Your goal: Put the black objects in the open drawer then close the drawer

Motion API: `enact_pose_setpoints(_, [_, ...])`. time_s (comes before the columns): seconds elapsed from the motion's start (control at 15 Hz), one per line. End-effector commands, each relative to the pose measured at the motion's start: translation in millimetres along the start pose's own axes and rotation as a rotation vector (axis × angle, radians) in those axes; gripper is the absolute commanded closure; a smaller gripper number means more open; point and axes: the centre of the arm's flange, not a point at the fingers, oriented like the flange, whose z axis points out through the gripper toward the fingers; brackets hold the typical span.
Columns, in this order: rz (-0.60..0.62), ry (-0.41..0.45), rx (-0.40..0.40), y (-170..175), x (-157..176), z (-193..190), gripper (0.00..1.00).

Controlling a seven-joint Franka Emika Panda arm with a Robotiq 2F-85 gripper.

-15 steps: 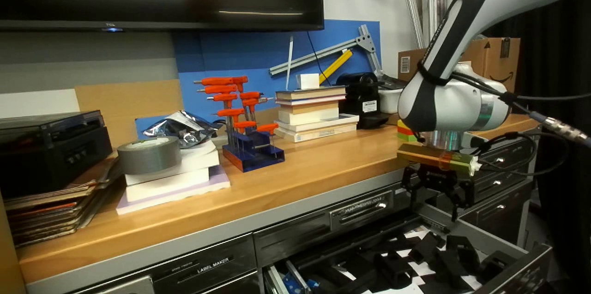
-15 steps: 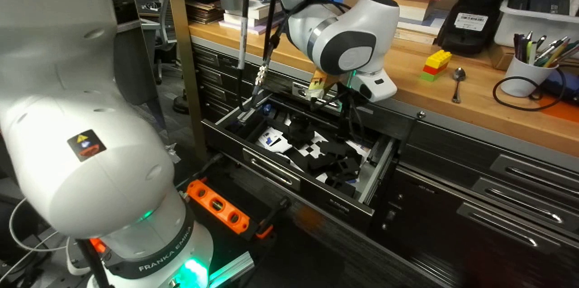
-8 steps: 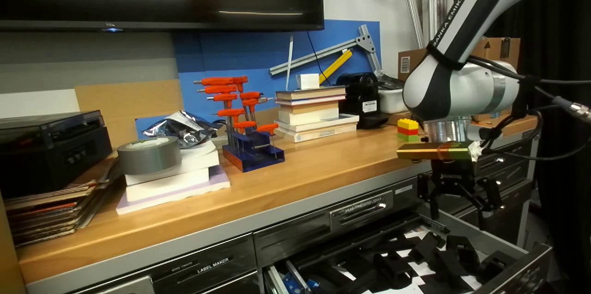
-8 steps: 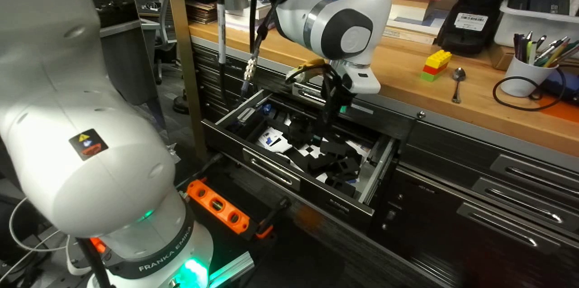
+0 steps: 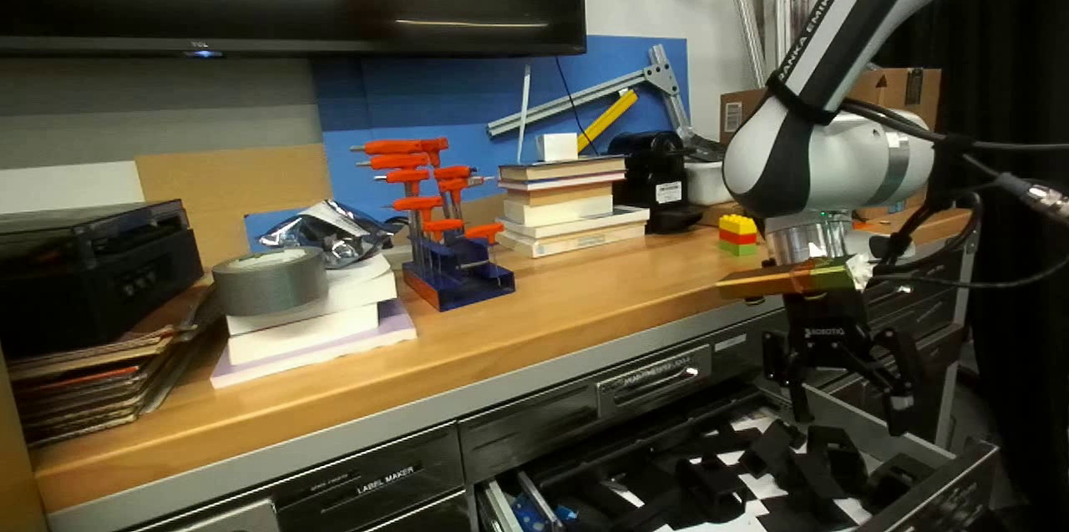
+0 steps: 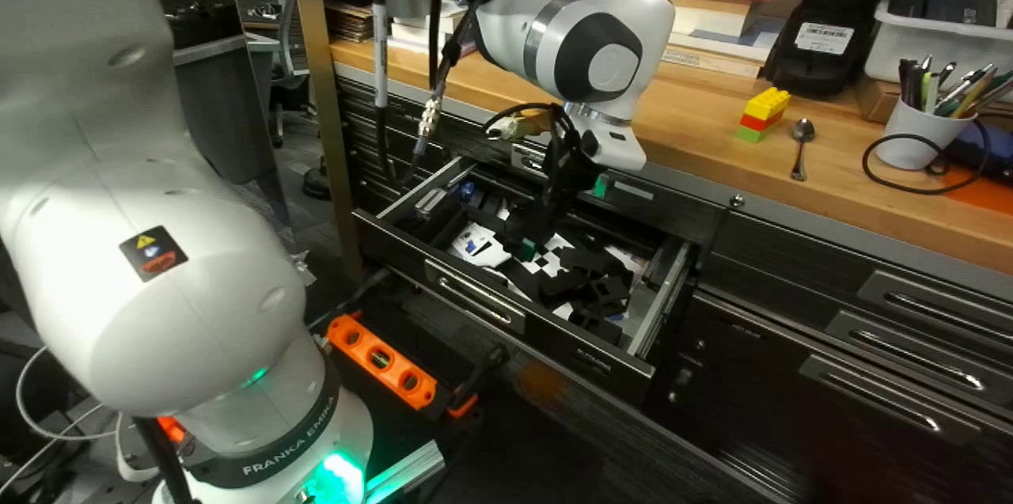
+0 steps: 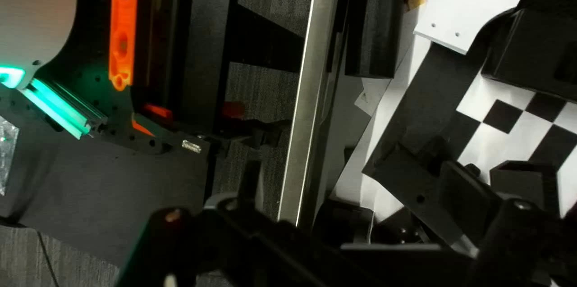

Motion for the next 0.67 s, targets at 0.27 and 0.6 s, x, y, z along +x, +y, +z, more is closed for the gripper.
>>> enact_pose_setpoints(0.27, [0.031,-0.116,0.002,0,41,38,0.00])
enact_pose_setpoints(0.6, [-0.005,-0.115,0.010,-11,61,61,0.00])
